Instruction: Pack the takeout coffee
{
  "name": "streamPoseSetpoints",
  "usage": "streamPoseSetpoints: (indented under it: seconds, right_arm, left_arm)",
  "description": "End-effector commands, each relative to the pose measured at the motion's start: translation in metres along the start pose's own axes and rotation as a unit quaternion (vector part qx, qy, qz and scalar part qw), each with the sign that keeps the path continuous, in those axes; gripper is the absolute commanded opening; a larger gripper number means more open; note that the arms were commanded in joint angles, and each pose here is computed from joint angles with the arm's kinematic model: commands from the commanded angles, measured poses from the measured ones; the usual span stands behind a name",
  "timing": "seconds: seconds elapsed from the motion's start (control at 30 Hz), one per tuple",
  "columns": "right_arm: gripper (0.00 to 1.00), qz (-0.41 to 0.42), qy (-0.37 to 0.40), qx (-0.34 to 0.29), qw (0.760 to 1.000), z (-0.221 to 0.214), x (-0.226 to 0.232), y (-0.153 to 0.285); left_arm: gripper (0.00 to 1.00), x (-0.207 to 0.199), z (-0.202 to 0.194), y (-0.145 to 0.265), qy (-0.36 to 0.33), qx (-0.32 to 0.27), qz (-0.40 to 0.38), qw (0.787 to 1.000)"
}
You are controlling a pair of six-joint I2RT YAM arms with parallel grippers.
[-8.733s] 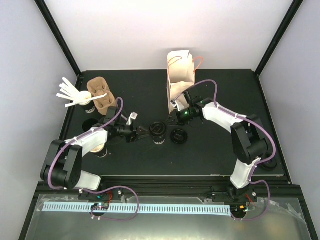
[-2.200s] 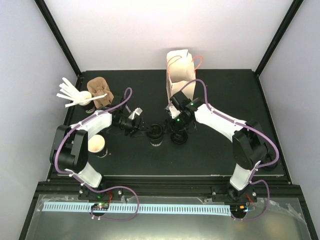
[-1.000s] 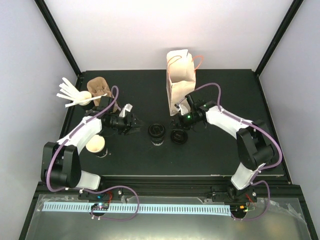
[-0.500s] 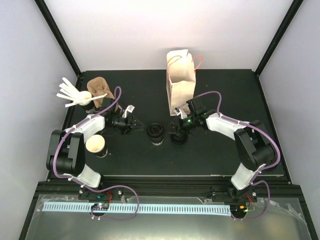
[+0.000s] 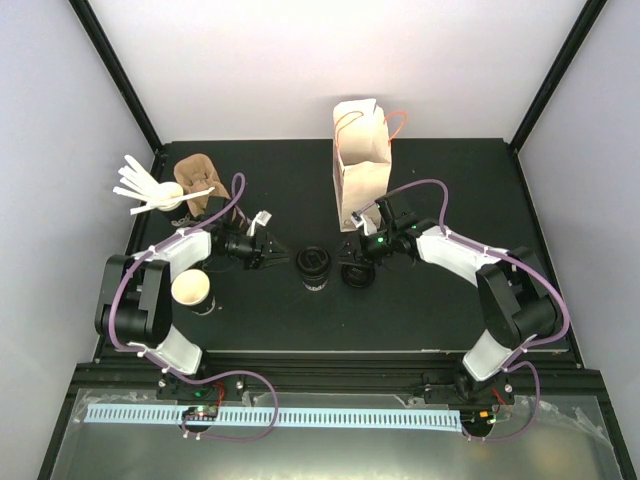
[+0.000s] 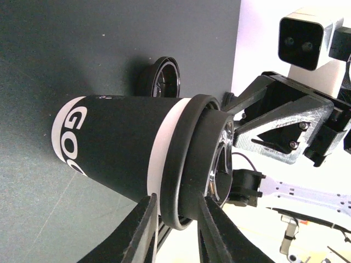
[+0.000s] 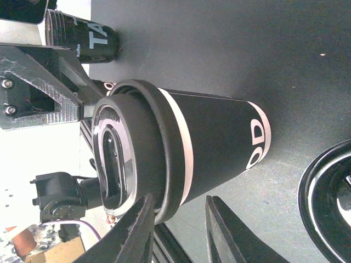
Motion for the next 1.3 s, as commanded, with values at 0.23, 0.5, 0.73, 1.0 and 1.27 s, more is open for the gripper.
streamPoseSetpoints:
  seconds: [0.23,0.5,0.73,1.0,1.27]
  right_arm:
    - [0.28,0.036,0.014,0.020,0.999,-0.005,0.008,-0.002]
    - [0.22,0.023,0.006,0.031,0.999,-0.005,-0.002,-0.009]
    - [0.22,0.023,0.008,0.032,0.999,0.000,-0.001,-0.012]
    - [0.22,0.029,0.014,0.029,0.999,0.001,0.003,-0.010]
    - [0.23,0.040,0.018,0.033,0.998,0.002,0.007,-0.010]
  left_arm:
    - [0.22,-0.003,-0.001,-0.011,-0.014,0.022,-0.023,0.999]
    - [0.21,-0.002,-0.002,-0.015,-0.012,0.028,-0.022,0.999]
    - [0.20,-0.002,-0.002,-0.016,-0.013,0.030,-0.022,0.999]
    - [0.14,0.000,-0.002,-0.017,-0.011,0.031,-0.021,0.999]
    - [0.11,-0.001,-0.001,-0.017,-0.013,0.030,-0.022,0.999]
Point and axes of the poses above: each gripper's point midway between its finger pads, its own y axis back along the fingers, its own x axis along the line the jaws close on, z = x × y, the point moved 2 cm from there along y, back along the fingers, and after that the axes turned 10 degrees about -y, right-handed, at the moved point
